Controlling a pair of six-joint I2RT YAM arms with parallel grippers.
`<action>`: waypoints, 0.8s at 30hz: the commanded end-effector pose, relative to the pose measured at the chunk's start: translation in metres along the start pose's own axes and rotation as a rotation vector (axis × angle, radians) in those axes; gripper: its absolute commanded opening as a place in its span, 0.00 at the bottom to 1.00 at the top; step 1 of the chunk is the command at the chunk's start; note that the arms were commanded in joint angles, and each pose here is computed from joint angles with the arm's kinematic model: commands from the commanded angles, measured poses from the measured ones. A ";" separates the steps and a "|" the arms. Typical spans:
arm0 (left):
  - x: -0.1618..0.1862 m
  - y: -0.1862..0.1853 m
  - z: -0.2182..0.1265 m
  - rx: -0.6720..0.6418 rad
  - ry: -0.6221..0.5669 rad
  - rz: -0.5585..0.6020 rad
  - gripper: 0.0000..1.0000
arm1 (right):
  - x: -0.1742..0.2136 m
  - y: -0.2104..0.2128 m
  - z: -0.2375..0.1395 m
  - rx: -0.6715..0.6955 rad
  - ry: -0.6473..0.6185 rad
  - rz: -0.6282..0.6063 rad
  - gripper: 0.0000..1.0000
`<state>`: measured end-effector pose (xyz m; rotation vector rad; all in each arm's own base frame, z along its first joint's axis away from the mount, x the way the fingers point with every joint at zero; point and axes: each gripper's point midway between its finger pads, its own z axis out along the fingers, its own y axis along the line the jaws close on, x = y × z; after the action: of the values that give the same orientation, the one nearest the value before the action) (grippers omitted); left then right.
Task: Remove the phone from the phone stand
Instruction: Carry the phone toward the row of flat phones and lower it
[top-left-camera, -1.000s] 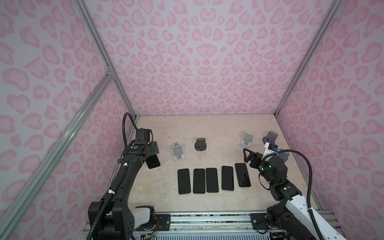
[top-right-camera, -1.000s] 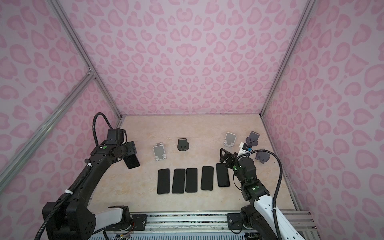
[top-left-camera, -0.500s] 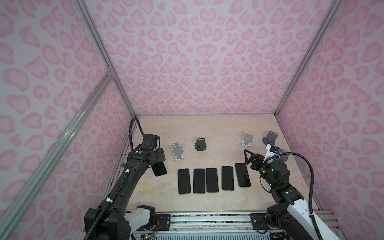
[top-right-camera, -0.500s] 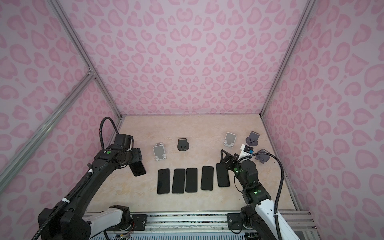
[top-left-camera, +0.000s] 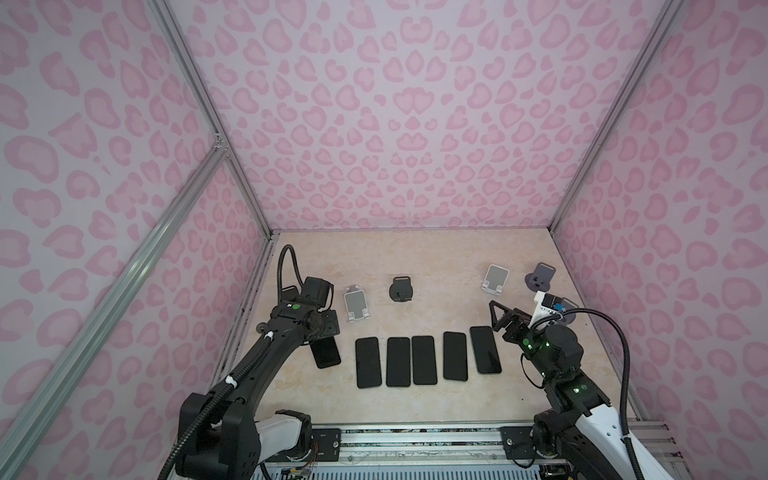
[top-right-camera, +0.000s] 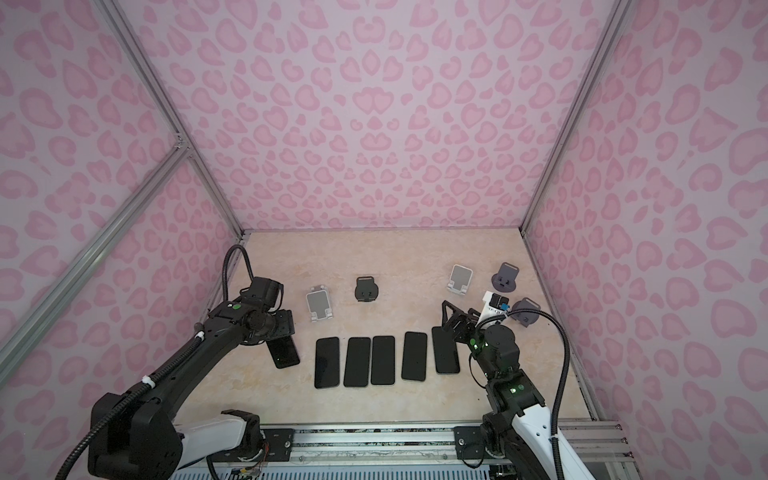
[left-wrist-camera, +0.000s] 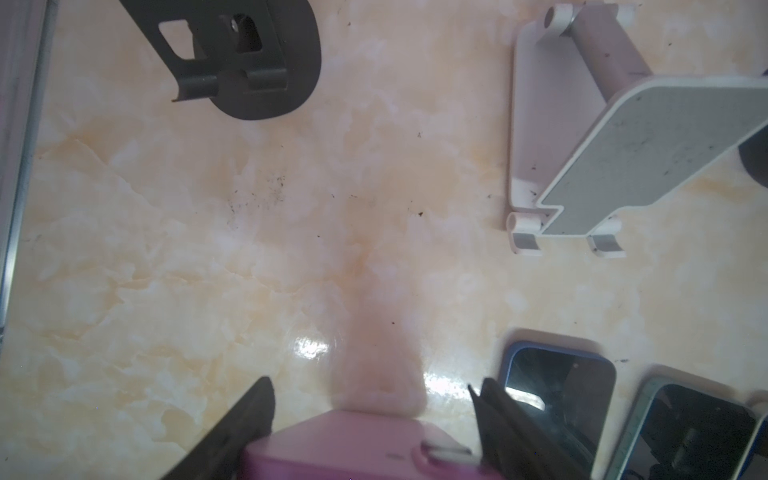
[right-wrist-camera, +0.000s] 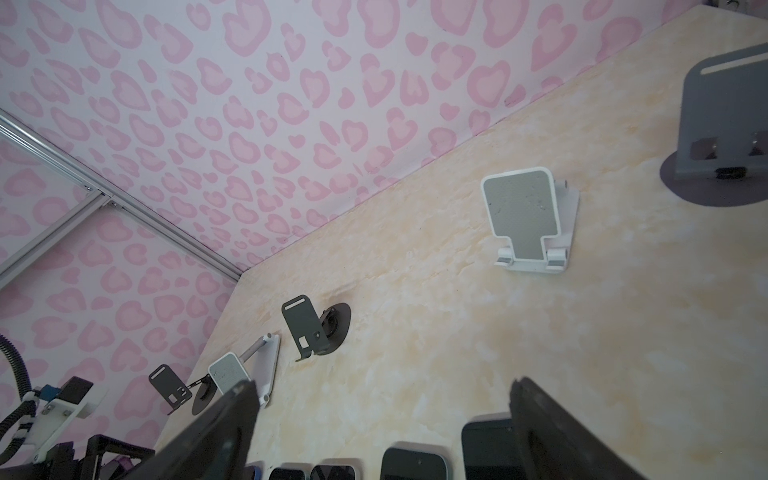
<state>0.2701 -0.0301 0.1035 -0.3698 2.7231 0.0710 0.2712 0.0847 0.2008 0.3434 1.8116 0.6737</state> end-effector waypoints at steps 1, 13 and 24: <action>0.004 -0.003 0.003 0.003 0.018 -0.001 0.47 | 0.005 -0.004 0.000 0.007 0.008 0.000 0.96; 0.021 -0.019 0.010 0.010 0.078 0.055 0.46 | 0.007 -0.005 0.004 0.003 0.009 0.004 0.97; 0.041 -0.026 0.033 0.015 0.139 0.063 0.45 | 0.009 -0.007 0.002 0.007 0.005 0.004 0.97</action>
<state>0.2490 -0.0584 0.0603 -0.2710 2.8781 0.0710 0.2707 0.0846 0.1875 0.3468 1.8344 0.6659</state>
